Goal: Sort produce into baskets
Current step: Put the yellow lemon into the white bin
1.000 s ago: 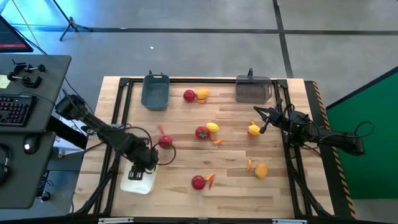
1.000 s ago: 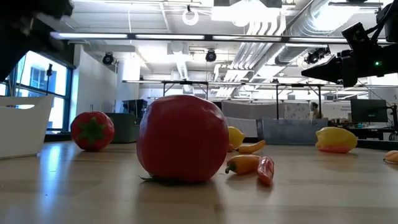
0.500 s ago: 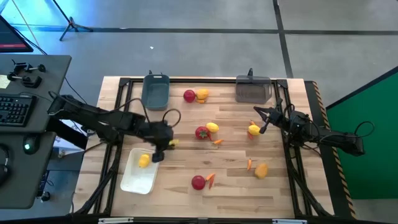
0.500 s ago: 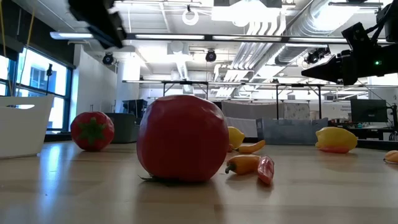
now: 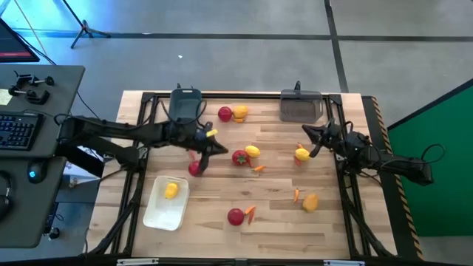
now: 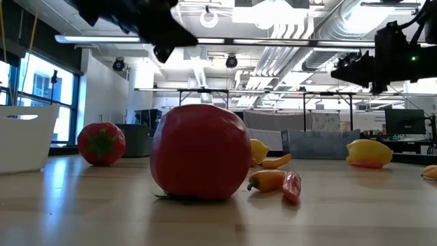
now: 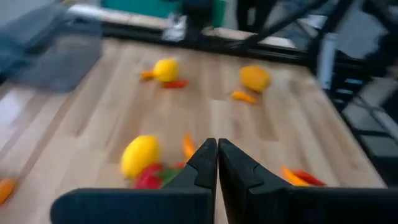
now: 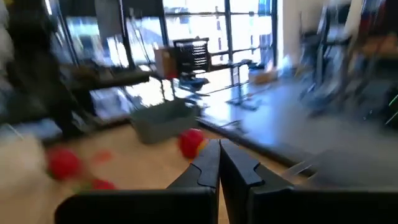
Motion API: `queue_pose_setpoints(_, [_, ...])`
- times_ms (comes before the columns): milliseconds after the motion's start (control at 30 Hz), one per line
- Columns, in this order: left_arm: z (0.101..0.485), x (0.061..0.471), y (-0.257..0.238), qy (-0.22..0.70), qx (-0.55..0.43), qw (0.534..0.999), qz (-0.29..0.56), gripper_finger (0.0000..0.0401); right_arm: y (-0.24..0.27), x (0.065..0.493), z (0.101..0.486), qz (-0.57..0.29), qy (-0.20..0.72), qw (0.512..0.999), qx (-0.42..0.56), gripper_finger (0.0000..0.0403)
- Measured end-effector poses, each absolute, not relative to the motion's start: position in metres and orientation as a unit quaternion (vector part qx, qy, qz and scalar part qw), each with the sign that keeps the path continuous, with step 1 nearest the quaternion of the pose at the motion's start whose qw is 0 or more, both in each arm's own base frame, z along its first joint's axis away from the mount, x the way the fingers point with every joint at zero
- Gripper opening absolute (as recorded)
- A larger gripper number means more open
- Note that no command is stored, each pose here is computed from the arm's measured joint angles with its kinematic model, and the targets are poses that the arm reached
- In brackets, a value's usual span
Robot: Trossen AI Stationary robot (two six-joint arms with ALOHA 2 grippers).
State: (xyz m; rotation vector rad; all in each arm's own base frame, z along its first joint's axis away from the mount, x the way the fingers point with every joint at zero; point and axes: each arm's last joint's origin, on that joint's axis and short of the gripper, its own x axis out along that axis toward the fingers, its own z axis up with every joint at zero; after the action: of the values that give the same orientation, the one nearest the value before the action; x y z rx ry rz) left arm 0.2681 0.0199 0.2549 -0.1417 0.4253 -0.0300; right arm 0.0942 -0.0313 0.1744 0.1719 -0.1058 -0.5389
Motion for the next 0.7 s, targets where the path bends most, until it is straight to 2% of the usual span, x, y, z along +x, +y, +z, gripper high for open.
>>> queue_pose_setpoints(133, [0.251,0.264,0.039,0.226,-0.064,0.972,0.009,0.0000,-0.032,0.094,0.178,-0.274,-0.101,0.937,0.190,0.0000])
queue_pose_setpoints(267, [0.255,0.266,0.057,0.195,-0.035,0.979,0.042,0.0000,-0.033,0.093,0.177,-0.297,-0.089,0.939,0.149,0.0000])
queue_pose_setpoints(467, [0.243,0.270,0.068,0.214,-0.042,0.974,0.056,0.0000,-0.033,0.093,0.177,-0.292,-0.076,0.946,0.115,0.0000])
queue_pose_setpoints(567, [0.235,0.281,0.065,0.202,-0.021,0.979,0.025,0.0000,-0.033,0.093,0.172,-0.295,-0.050,0.942,0.150,0.0005])
queue_pose_setpoints(700, [0.230,0.295,0.059,0.108,-0.046,0.993,-0.029,0.0000,-0.031,0.088,0.180,-0.303,0.033,0.927,0.220,0.0043])
